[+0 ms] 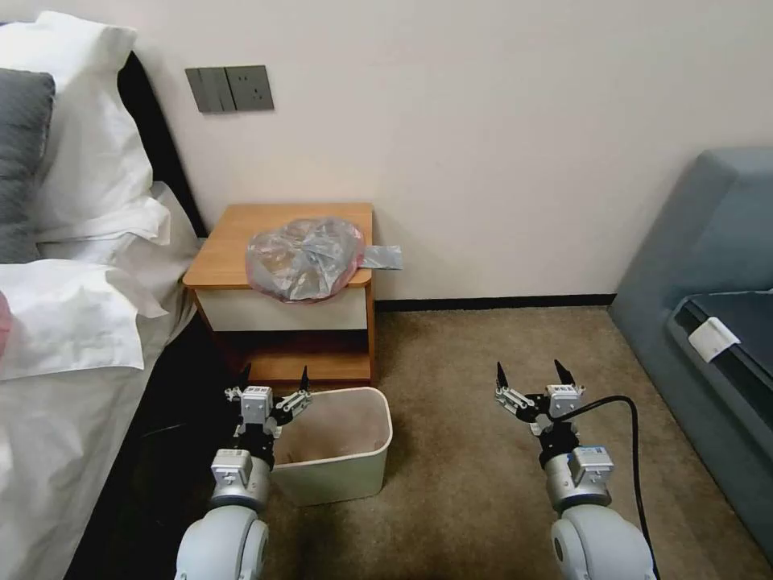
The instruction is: Pick up the garbage bag from the table and place it over the trash can.
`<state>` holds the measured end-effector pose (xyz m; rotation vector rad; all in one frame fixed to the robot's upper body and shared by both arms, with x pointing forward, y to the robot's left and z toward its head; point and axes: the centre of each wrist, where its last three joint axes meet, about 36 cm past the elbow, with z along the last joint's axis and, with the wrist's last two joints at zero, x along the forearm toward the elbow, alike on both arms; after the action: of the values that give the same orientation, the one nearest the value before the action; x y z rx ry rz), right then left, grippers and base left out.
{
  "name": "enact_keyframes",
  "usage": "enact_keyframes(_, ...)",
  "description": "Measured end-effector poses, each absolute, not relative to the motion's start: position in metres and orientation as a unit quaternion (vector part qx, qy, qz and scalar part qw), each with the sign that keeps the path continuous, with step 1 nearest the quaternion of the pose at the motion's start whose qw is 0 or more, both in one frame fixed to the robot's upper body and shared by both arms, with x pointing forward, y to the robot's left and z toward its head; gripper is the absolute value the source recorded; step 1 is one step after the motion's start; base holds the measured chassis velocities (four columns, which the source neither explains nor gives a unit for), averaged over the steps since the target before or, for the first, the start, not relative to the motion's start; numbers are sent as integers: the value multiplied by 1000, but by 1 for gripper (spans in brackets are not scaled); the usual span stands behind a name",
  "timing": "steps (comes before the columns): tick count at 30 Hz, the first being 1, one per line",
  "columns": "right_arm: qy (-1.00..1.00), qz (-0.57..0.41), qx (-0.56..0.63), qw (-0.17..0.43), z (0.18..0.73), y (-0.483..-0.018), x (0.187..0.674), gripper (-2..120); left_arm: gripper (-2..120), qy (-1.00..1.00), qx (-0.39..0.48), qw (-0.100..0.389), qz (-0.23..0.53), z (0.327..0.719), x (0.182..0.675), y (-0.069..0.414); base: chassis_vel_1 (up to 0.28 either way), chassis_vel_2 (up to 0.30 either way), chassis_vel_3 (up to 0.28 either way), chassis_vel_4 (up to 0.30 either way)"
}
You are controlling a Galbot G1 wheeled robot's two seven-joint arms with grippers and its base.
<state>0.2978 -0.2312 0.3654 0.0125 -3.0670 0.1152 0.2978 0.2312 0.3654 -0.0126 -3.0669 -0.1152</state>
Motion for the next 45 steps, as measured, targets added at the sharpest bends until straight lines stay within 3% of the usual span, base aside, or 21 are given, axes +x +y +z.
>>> enact_keyframes(31, -999, 37, 4, 34, 370, -231, 296, 100, 100, -999, -1, 33, -34, 372, 292, 230, 0, 0, 0, 0)
enact_keyframes(45, -1000, 12, -11, -22, 480, -229, 251, 100, 100, -1000, 24, 19, -5, 431, 242, 222, 0, 0, 0, 0)
